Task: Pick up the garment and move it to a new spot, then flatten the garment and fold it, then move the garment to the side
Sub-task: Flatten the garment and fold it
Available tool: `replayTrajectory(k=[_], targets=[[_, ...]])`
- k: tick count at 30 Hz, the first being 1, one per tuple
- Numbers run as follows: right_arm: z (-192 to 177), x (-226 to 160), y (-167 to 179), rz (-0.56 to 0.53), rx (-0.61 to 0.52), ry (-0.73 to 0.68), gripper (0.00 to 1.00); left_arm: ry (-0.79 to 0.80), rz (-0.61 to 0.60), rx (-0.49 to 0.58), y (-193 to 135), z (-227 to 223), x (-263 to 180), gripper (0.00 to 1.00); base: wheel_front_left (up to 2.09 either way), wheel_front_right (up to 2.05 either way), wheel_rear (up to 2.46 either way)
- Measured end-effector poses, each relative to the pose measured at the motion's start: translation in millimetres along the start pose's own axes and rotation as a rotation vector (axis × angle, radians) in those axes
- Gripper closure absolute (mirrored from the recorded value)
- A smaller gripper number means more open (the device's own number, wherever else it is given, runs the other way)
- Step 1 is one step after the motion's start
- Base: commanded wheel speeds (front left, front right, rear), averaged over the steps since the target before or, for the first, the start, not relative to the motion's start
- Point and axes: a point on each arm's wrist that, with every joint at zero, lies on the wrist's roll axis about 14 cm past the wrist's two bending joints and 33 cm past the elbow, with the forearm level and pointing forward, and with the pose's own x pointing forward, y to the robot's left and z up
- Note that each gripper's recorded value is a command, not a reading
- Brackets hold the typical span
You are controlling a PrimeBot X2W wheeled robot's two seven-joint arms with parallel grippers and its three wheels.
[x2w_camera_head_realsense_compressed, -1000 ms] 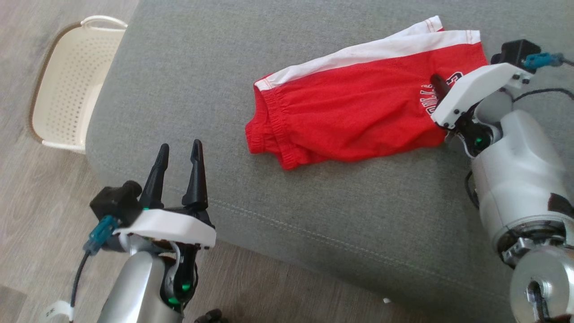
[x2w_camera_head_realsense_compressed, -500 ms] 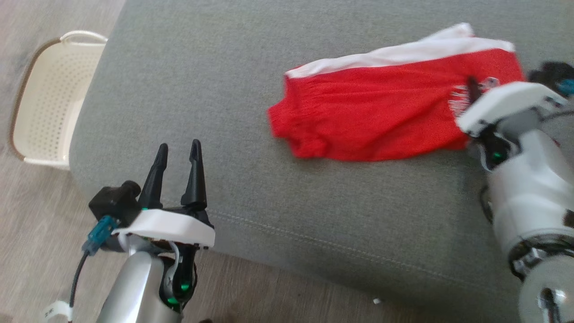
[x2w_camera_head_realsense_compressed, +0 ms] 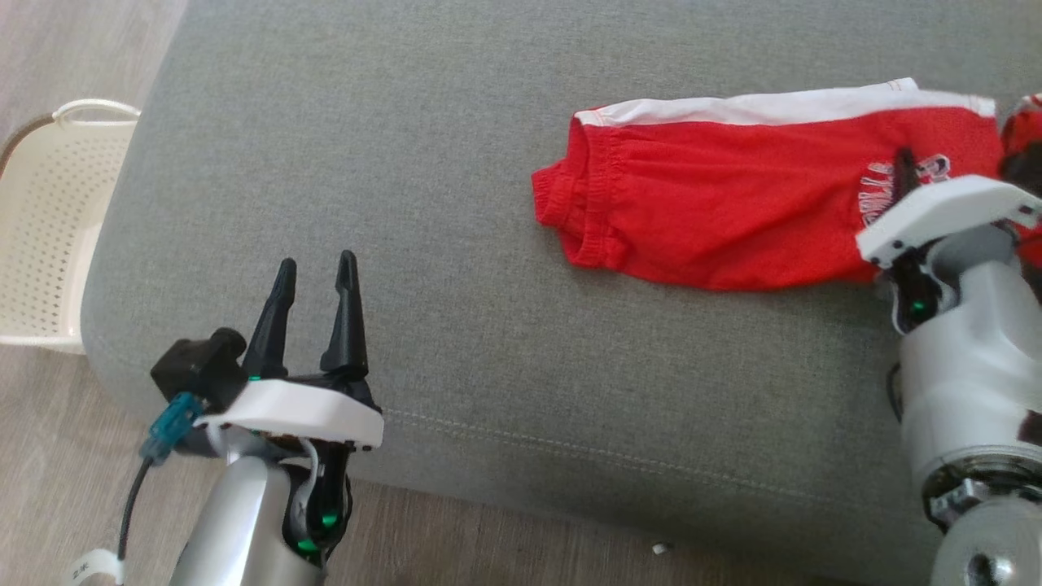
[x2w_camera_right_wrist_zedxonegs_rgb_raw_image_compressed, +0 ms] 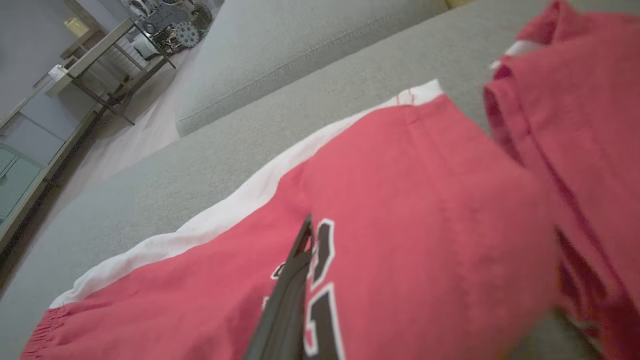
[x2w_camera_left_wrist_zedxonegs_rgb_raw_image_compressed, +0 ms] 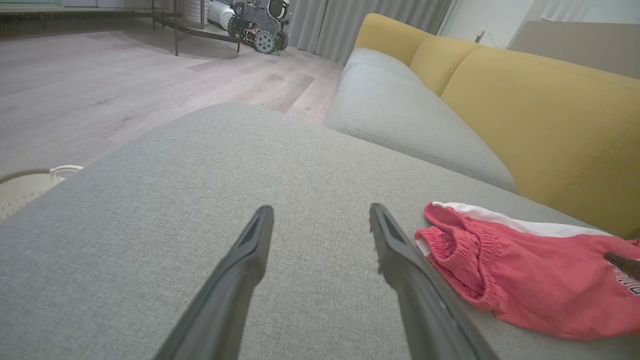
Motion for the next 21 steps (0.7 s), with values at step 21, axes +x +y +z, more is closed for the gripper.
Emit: replayTrajectory(k=[21], targets=[[-23, -48, 166, 0.492, -0.240, -0.037, 1.00, -0.045, 0.048, 0.003, 18, 16, -17, 0.00, 0.00, 0.00, 0.00]])
